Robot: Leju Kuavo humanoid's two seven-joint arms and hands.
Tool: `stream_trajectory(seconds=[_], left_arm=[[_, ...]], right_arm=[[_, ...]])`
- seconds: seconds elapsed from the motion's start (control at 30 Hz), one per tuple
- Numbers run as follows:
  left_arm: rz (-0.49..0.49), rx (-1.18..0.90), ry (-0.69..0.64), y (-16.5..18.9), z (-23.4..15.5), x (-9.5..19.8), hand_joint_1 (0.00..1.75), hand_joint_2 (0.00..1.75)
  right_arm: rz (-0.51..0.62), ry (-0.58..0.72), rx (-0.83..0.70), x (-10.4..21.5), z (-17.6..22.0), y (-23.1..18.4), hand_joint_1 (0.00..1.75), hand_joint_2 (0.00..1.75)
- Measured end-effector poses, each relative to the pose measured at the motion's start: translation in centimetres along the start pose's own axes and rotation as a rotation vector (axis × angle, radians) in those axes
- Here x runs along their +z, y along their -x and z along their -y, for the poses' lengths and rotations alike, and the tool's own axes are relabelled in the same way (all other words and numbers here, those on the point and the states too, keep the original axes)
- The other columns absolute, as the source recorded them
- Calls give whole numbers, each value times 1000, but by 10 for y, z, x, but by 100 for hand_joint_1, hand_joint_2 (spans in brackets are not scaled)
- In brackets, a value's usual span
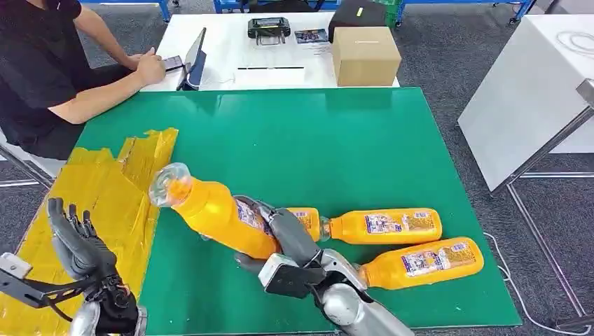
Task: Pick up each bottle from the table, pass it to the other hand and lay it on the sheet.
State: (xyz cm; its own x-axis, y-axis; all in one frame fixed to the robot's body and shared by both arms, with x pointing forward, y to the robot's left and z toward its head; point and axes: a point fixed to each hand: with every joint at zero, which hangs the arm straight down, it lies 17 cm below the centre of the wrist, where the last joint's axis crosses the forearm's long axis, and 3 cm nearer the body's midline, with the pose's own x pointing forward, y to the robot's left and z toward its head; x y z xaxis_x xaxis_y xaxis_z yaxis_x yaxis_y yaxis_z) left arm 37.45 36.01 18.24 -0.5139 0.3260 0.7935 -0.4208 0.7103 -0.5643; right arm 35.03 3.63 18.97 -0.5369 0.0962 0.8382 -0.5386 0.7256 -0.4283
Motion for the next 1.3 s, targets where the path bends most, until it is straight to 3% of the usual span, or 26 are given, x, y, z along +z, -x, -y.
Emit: stream_trajectory(seconds=[0.1, 0.2, 0.23, 0.27, 0.57, 0.8, 1.3], left_arm=[[23, -54, 25, -5, -1, 5, 0, 175], [69, -68, 207, -12, 28, 19, 0, 175], [61, -55, 253, -11, 35, 24, 0, 0], [38, -32, 308, -8, 45, 31, 0, 175], [-65, 105, 566, 2, 90, 77, 0, 175], [-171, 285, 762, 1, 129, 130, 0, 175], [-235, 316, 871, 6, 156, 164, 0, 175]], right_arm=[[17, 29, -18, -1, 5, -7, 175, 175], [40, 44, -27, -1, 10, -12, 175, 175], [43, 48, -30, -1, 11, -13, 175, 175], [46, 54, -33, -1, 13, -13, 175, 175], [51, 57, -37, -5, 16, -16, 175, 175], [50, 21, -15, -9, 2, -17, 175, 175], [-12, -107, 27, -28, -49, -5, 175, 175]])
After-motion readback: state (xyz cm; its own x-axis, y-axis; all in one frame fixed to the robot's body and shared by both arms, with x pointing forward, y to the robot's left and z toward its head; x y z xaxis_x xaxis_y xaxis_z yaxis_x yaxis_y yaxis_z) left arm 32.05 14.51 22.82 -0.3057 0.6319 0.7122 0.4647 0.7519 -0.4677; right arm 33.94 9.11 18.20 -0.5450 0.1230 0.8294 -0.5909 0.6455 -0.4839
